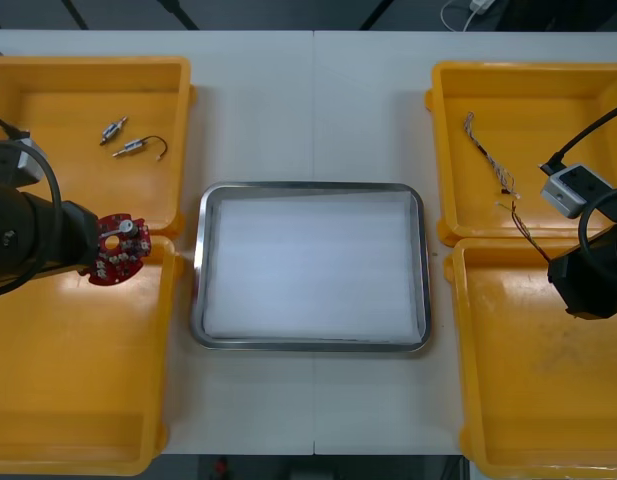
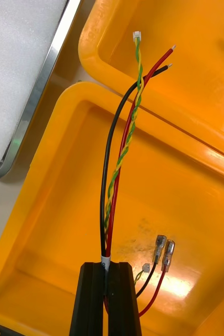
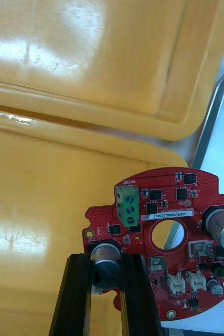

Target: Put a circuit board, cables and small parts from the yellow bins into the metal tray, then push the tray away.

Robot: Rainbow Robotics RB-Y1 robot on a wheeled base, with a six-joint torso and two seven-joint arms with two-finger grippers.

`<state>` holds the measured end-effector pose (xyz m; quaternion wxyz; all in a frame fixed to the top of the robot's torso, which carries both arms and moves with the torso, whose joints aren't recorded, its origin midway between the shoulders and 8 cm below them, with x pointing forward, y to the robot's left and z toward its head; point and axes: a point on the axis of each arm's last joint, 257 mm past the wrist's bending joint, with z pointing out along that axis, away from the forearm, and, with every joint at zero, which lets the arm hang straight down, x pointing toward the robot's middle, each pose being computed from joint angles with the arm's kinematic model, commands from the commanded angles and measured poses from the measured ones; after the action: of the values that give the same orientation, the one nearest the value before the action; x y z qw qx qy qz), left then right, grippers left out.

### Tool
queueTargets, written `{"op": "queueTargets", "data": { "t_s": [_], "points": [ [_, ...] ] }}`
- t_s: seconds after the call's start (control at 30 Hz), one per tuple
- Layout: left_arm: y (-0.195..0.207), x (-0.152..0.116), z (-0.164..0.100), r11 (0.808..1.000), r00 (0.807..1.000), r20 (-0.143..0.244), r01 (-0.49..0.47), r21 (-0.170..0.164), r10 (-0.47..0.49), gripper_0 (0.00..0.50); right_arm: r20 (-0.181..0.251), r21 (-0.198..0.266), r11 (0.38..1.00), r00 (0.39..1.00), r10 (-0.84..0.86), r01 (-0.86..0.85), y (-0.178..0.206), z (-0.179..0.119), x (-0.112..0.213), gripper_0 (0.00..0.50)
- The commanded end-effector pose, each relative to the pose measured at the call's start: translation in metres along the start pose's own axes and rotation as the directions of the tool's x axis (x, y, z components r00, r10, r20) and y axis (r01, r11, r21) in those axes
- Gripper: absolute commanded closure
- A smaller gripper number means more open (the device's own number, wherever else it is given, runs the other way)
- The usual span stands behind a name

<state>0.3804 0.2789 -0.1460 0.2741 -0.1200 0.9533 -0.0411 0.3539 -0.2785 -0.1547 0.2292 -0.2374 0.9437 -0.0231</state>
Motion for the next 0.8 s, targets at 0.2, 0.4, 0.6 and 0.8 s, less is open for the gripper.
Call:
{"op": "queueTargets", "data": {
  "t_s": [0.2, 0.4, 0.6, 0.8],
  "points": [
    [-0.059, 0.004, 0.0, 0.998, 0.999, 0.03, -0.017, 0.052, 0.016, 0.5, 0.024, 0.05, 0.999, 1.0, 0.005, -0.006, -0.016, -0.013, -0.008, 0.5],
    [-0.084, 0.011, 0.009, 0.998, 0.999, 0.045, -0.002, 0.061, -0.001, 0.5, 0.024, 0.05, 0.999, 1.0, 0.005, -0.006, -0.016, -0.013, -0.008, 0.5],
    [-0.103, 0.026, 0.021, 0.998, 0.999, 0.051, -0.004, 0.067, 0.0, 0.5, 0.024, 0.05, 0.999, 1.0, 0.005, -0.006, -0.016, -0.013, -0.008, 0.5],
    [-0.114, 0.038, 0.036, 0.999, 0.998, 0.056, 0.002, 0.049, -0.005, 0.5, 0.024, 0.05, 0.999, 1.0, 0.005, -0.006, -0.016, -0.013, -0.008, 0.5]
  ]
}}
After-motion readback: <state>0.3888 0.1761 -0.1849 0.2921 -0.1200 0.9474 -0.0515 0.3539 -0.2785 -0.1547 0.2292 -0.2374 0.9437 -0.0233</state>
